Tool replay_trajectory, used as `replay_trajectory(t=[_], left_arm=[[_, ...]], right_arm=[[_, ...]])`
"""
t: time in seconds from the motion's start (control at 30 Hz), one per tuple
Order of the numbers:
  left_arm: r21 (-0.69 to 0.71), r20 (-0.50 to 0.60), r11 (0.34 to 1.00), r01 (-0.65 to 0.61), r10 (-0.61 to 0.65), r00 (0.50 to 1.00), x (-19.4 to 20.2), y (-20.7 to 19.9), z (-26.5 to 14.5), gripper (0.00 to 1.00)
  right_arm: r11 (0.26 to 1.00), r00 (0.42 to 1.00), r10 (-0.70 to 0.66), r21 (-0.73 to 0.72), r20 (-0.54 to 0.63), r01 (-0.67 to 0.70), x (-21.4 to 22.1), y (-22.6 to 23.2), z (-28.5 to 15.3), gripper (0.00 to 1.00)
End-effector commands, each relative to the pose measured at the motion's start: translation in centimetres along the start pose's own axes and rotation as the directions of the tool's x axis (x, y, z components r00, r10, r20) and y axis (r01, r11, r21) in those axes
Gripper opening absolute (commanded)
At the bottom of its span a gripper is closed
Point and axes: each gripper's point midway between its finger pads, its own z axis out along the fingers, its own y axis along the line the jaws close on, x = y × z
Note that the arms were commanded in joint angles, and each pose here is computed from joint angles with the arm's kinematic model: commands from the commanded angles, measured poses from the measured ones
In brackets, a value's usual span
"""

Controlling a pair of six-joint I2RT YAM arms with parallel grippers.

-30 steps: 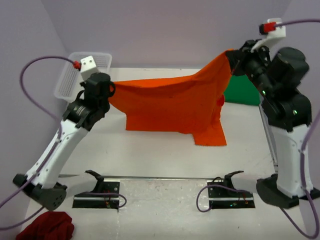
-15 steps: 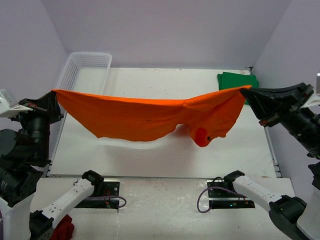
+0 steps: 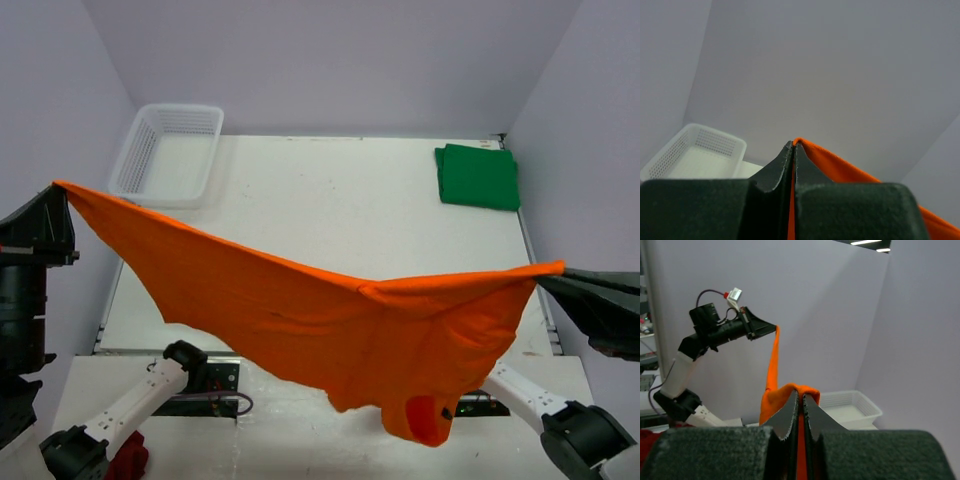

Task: Fold and stack the t-shirts
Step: Flatten out the tshirt

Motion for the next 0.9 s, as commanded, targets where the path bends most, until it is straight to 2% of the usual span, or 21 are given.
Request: replay_trajectory(t=[0.0,0.13,0.17,0.27,0.3,0.33,0.37,0.4,0.53,0.57,0.63,0.77,0.83,0.87], left_arm=[[0.066,0.075,0.998,-0.003,-0.002,0.997,-2.6,-1.0,-0.8,0.0],[0.018,-0.022,0.999,-0.038,0.038,0.999,1.2,-0.9,1.3,0.0],[-0.006,-0.068,0.998,-0.056,0.055,0.996,3.0,-0.6,2.1,0.0],[-0.102,-0.236,0.985,-0.142,0.115,0.965,10.0,0.5,5.2,0.0],[-0.147,-0.346,0.966,-0.213,0.152,0.926,15.5,1.9,6.2,0.0],[-0.153,-0.343,0.966,-0.208,0.145,0.928,15.5,1.9,6.3,0.0],[-0.166,-0.395,0.956,-0.244,0.162,0.904,18.2,2.3,7.0,0.0],[-0.18,-0.455,0.939,-0.292,0.184,0.871,21.7,3.5,7.1,0.0],[-0.226,-0.572,0.9,-0.372,0.187,0.799,29.9,5.6,8.0,0.0],[-0.231,-0.604,0.884,-0.406,0.197,0.772,32.0,6.2,8.2,0.0],[-0.286,-0.631,0.849,-0.443,0.181,0.754,34.2,7.7,8.1,0.0],[-0.333,-0.701,0.764,-0.552,0.191,0.687,38.9,10.1,8.3,0.0],[-0.357,-0.703,0.728,-0.585,0.203,0.682,39.8,10.9,8.5,0.0],[-0.35,-0.721,0.71,-0.611,0.212,0.66,41.0,11.4,8.7,0.0]], right_arm=[[0.991,0.999,-0.02,-0.13,0.043,0.026,-1.1,2.7,-0.5,0.0],[0.998,0.999,0.037,-0.057,-0.037,-0.039,2.2,-0.7,1.5,0.0],[0.998,0.998,0.055,0.009,-0.041,-0.055,3.0,-2.4,2.2,0.0],[0.989,0.987,0.111,0.107,-0.119,-0.098,7.7,-6.5,4.0,0.0],[0.971,0.975,0.15,0.209,-0.162,-0.115,10.8,-9.9,5.3,0.0],[0.968,0.966,0.168,0.219,-0.194,-0.124,12.4,-10.5,5.4,0.0],[0.956,0.962,0.179,0.267,-0.209,-0.12,13.8,-12.1,5.8,0.0],[0.93,0.946,0.214,0.348,-0.244,-0.12,16.5,-14.8,6.5,0.0],[0.849,0.872,0.291,0.526,-0.394,-0.046,26.5,-22.1,7.0,0.0],[0.833,0.867,0.296,0.553,-0.401,-0.029,27.7,-23.4,7.2,0.0],[0.799,0.819,0.357,0.601,-0.449,-0.018,32.2,-26.4,7.0,0.0],[0.728,0.752,0.447,0.685,-0.484,0.008,38.3,-31.4,6.4,0.0],[0.694,0.729,0.476,0.719,-0.491,0.031,40.4,-33.6,5.9,0.0],[0.667,0.691,0.515,0.744,-0.507,0.049,43.1,-35.0,5.1,0.0]])
